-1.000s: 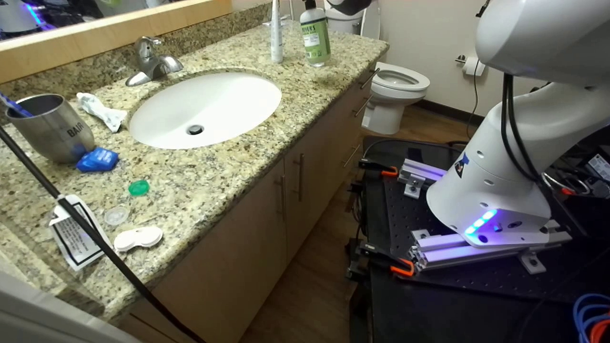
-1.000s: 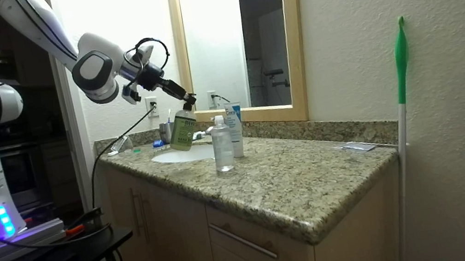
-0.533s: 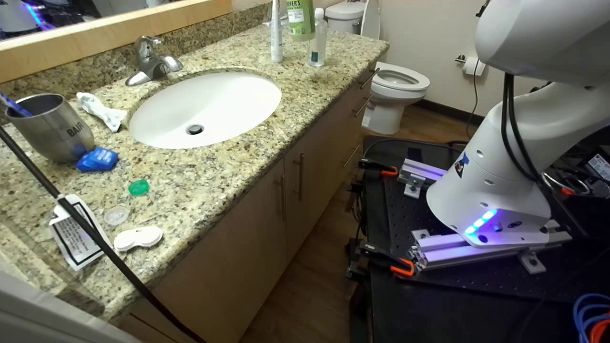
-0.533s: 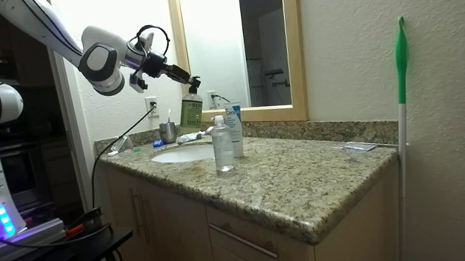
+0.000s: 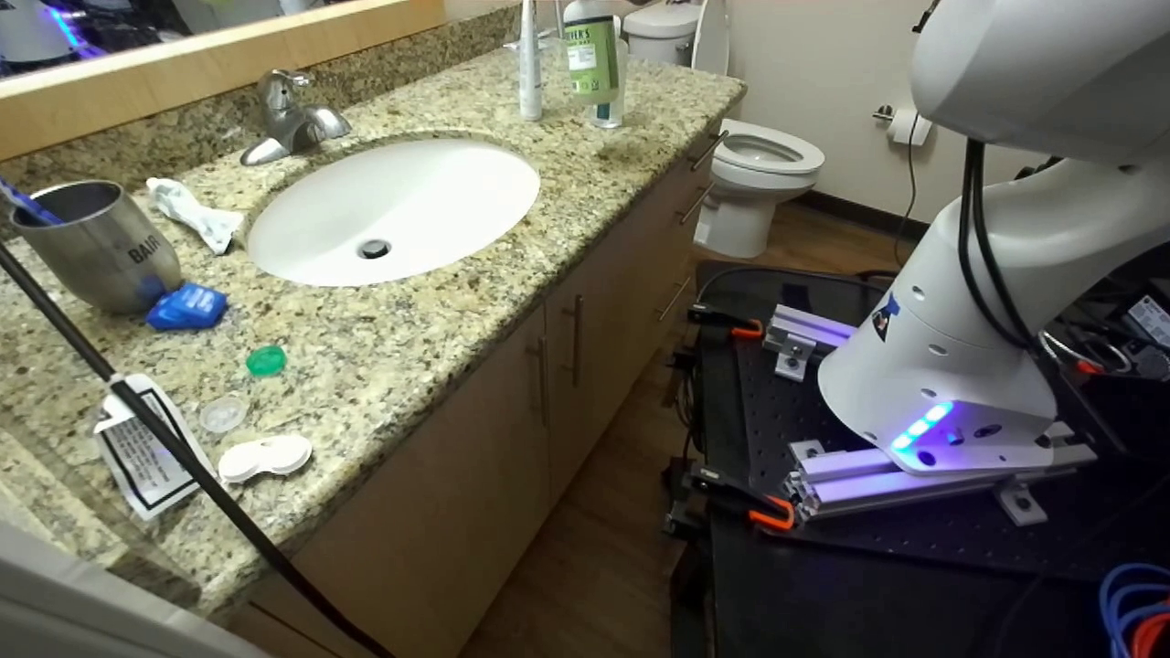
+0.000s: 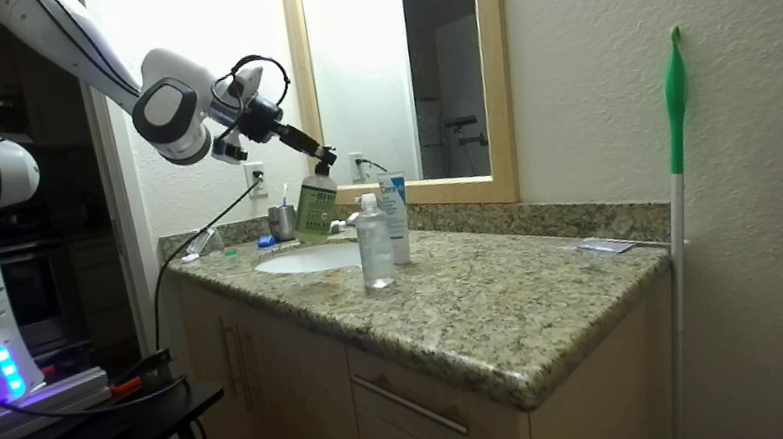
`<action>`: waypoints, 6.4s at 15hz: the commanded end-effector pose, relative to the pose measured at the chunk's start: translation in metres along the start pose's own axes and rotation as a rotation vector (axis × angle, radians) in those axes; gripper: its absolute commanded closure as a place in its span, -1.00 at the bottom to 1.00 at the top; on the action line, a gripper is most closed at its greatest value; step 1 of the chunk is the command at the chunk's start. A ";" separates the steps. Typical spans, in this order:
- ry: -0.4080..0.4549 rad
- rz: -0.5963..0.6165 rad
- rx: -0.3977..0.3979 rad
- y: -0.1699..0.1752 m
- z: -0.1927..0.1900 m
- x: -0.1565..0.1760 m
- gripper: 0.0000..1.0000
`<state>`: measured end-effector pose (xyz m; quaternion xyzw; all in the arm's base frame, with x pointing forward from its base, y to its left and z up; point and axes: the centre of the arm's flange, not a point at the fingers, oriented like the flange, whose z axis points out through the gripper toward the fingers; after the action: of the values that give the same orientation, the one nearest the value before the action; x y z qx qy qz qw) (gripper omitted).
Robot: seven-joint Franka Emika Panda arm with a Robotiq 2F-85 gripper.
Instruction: Move the green bottle to the back egde of the counter
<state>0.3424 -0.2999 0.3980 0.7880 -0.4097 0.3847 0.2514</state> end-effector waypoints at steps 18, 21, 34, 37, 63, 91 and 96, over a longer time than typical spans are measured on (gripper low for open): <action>0.291 0.202 -0.185 -0.044 -0.014 -0.038 0.93; 0.320 0.223 -0.208 -0.049 -0.020 -0.049 0.93; 0.193 0.196 -0.322 -0.010 0.003 -0.065 0.93; 0.189 0.161 -0.318 -0.014 0.004 -0.080 0.93; 0.193 0.102 -0.308 -0.055 0.012 -0.117 0.93; 0.062 0.147 -0.361 -0.071 0.001 -0.119 0.08; -0.149 0.071 -0.383 -0.076 -0.004 -0.121 -0.65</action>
<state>0.3692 -0.2080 0.2908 0.7047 -0.5153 0.3110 0.3758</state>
